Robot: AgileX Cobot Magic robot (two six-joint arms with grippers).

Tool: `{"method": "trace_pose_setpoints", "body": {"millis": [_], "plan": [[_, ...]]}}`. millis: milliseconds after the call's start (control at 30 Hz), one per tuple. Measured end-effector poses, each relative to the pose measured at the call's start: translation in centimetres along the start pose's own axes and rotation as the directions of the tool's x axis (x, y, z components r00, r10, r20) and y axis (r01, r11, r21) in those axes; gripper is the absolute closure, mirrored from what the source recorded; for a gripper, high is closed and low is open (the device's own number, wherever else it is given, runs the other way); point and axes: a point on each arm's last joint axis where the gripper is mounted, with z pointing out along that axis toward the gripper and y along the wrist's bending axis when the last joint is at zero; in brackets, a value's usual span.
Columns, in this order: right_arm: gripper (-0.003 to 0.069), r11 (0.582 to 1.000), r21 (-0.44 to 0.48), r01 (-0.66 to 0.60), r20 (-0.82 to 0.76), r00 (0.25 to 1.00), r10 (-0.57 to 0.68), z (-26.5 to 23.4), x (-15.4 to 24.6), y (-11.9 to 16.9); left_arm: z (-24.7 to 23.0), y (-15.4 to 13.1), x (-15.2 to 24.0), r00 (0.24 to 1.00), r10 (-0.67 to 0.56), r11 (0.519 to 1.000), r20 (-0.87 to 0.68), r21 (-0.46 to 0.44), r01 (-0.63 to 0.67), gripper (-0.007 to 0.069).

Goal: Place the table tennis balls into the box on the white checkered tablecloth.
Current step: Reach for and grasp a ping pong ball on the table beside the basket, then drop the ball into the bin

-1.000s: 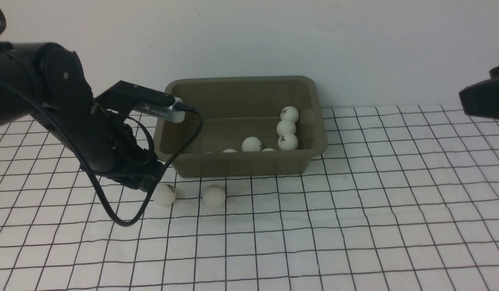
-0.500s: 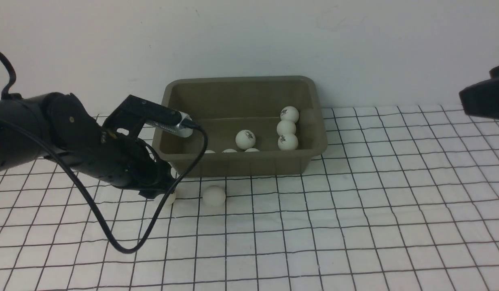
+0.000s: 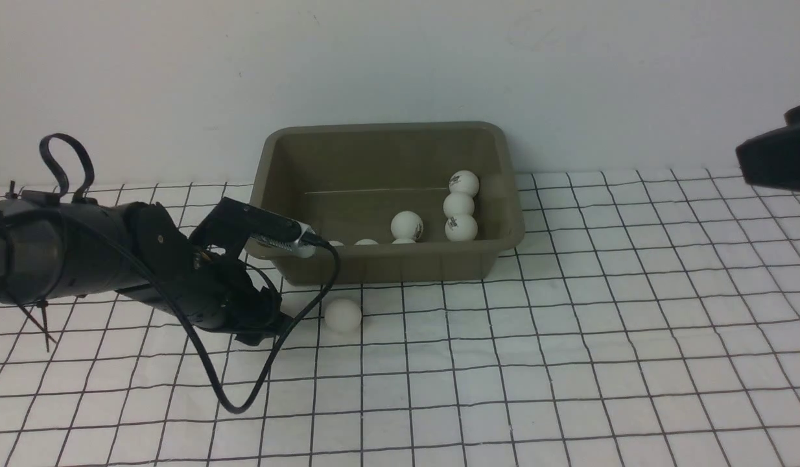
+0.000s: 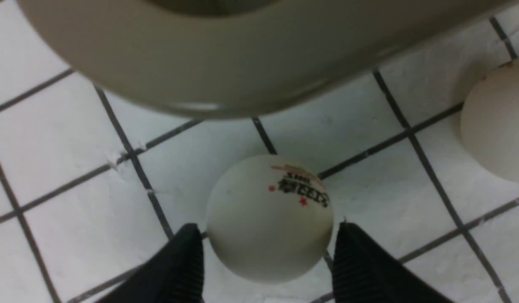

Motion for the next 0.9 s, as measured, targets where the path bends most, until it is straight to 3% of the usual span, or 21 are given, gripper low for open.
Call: {"method": "trace_pose_setpoints", "body": {"millis": [133, 333, 533, 700, 900], "plan": [[0.0289, 1.000, 0.000, 0.001, 0.000, 1.000, -0.001, 0.0, 0.0, 0.0, 0.0, 0.0, 0.0, 1.000, 0.001, 1.000, -0.002, 0.001, -0.001, 0.0323], [0.0289, 1.000, 0.000, 0.001, 0.000, 1.000, -0.001, 0.0, 0.0, 0.0, -1.8, -0.5, 0.0, 0.999, 0.039, 0.998, -0.036, 0.043, -0.037, 0.0322], [0.0289, 1.000, 0.000, 0.001, 0.000, 1.000, -0.001, 0.0, 0.0, 0.0, -7.8, -1.4, -1.0, 0.998, 0.057, 0.995, 0.032, 0.081, -0.060, 0.0322], [0.0289, 1.000, 0.000, 0.001, -0.001, 1.000, -0.001, 0.0, 0.0, 0.0, -10.3, -1.3, -3.0, 0.973, 0.111, 0.993, 0.201, 0.027, -0.119, 0.0322], [0.0289, 1.000, -0.014, -0.006, 0.003, 1.000, 0.006, 0.0, 0.0, 0.1, -8.2, -0.5, -6.0, 0.942, 0.179, 0.984, 0.284, -0.028, -0.179, 0.0322]]}}
